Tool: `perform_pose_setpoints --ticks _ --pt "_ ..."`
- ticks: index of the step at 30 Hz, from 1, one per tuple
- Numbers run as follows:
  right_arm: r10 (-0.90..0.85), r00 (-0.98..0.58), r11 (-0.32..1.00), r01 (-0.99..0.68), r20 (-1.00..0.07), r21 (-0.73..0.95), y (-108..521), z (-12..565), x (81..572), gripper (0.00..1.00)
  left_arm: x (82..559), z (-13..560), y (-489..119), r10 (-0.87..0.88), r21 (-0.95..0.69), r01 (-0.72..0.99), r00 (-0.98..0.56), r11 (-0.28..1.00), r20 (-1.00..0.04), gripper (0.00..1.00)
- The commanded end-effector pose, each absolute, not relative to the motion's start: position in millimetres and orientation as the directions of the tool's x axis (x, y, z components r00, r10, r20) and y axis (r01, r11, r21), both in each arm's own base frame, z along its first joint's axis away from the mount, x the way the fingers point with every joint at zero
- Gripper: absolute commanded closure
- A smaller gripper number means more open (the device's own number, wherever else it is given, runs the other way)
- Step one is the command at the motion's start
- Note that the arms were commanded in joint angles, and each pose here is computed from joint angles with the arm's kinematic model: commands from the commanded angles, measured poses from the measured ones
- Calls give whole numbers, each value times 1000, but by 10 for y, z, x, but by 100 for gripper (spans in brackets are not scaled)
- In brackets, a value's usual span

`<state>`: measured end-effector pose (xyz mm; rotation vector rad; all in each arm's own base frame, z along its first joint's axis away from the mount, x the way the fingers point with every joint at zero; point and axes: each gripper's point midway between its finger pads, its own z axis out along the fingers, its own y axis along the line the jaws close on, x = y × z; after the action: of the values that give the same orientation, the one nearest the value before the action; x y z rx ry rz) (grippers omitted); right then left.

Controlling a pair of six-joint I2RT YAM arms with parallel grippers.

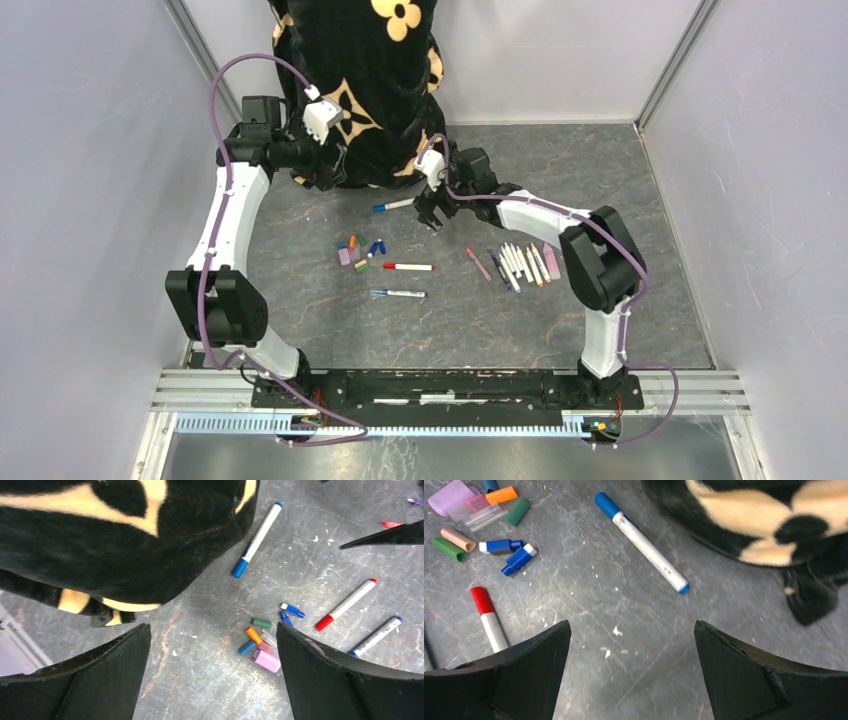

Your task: Open the pen caps

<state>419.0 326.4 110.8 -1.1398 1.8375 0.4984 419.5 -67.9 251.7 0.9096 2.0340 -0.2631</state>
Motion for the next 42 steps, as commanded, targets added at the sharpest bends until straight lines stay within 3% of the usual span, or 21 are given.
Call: perform_pose_setpoints --ticks 1,9,13,23,34,42 --pt "-429 -3 428 -882 -903 -200 3612 1362 4488 2 4144 2544 -696 434 40 709 -386 704 -814 0" --pt "-339 -70 536 -834 -938 -131 3850 1155 4862 2 4076 2497 -667 429 13 722 -396 692 -812 0" --pt "-395 -44 447 -882 -918 -150 3990 925 4904 2 4069 2521 -640 443 35 722 -384 691 -810 0" --pt "-469 -104 453 -881 -877 -138 4079 541 5203 2 4045 2528 -566 485 83 724 -367 685 -794 0" --pt "-548 -212 441 -895 -809 -64 3802 176 4803 13 4031 2559 -560 489 94 724 -357 683 -796 0" --pt "-566 -221 444 -894 -794 -67 3615 196 4494 31 3959 2571 -569 496 99 733 -348 673 -795 2"
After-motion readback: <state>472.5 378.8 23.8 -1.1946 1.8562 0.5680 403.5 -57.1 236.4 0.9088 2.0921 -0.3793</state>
